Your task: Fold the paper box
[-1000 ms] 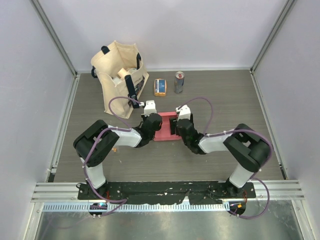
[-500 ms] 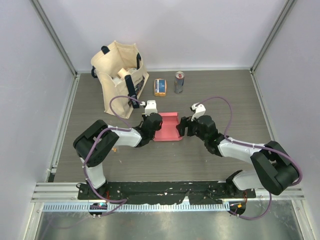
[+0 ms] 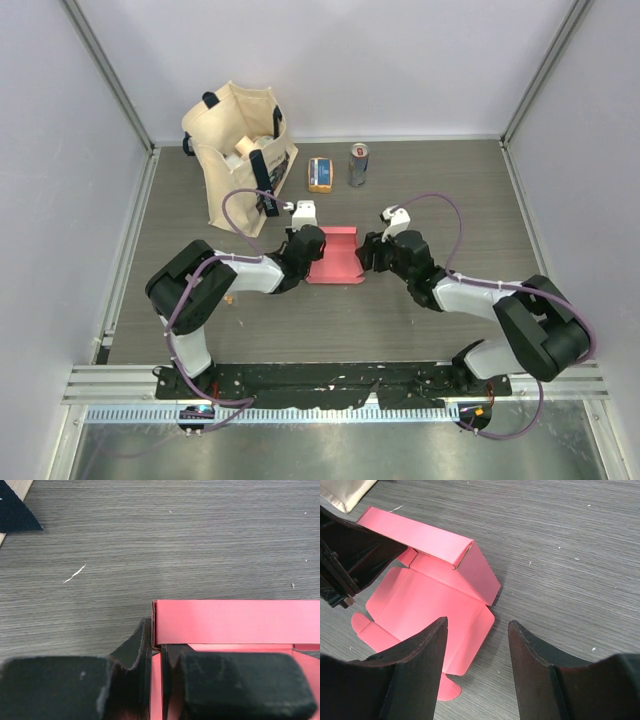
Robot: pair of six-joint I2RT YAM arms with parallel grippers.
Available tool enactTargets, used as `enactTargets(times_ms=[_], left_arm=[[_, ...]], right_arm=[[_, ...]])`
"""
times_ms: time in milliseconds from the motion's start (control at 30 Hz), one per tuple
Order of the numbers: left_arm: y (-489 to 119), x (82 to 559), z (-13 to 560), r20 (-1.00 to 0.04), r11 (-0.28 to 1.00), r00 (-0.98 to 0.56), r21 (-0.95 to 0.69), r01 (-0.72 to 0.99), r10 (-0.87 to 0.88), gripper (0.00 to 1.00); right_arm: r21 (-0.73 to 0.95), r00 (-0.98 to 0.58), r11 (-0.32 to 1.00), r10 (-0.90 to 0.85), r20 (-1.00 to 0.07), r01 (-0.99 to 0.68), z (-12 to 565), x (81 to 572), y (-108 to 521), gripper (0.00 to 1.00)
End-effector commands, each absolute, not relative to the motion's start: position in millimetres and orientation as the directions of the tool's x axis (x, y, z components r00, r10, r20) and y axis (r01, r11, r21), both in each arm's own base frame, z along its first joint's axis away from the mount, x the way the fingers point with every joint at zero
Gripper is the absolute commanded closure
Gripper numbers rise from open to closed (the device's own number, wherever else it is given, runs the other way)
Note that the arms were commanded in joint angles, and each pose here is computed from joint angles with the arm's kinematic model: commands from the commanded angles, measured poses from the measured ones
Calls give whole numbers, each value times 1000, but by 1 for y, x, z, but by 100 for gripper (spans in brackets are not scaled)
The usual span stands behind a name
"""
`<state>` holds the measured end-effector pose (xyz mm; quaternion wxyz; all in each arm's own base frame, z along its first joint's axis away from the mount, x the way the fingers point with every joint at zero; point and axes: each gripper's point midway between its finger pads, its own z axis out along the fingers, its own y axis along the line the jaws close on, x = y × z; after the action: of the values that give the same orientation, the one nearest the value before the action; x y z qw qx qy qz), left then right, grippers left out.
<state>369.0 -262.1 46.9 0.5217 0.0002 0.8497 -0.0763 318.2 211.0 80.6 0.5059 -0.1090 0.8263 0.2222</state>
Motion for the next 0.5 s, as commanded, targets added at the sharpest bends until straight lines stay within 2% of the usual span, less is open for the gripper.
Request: enactTargets(times_ms=[0, 133, 167, 233, 267, 300, 367, 467], left_arm=[[-263, 361, 43, -873, 991, -485, -94, 94, -37, 100], [-262, 358, 44, -862, 991, -506, -90, 97, -29, 100], [-263, 356, 44, -858, 990, -514, -93, 102, -28, 96], [-264, 355, 47, -850, 990, -526, -92, 109, -21, 81], [-265, 354, 47, -845, 990, -534, -90, 112, -16, 65], [-267, 352, 51, -842, 987, -538, -103, 125, -19, 58], [-267, 348, 57, -842, 983, -539, -118, 142, -24, 45], [-264, 340, 70, -843, 977, -538, -142, 159, -35, 35]], right_arm=[[201, -372, 897, 45, -927, -393, 103, 338, 217, 44], [234, -412, 905, 73, -908, -355, 100, 349, 223, 44], [245, -421, 901, 79, -904, -359, 101, 352, 228, 43], [267, -450, 899, 90, -888, -347, 98, 350, 229, 41], [270, -455, 900, 93, -886, -342, 99, 349, 229, 39], [259, -477, 905, 73, -876, -338, 94, 345, 226, 38], [238, -473, 899, 40, -880, -367, 96, 340, 225, 33], [196, -505, 896, -35, -863, -397, 92, 334, 224, 31]])
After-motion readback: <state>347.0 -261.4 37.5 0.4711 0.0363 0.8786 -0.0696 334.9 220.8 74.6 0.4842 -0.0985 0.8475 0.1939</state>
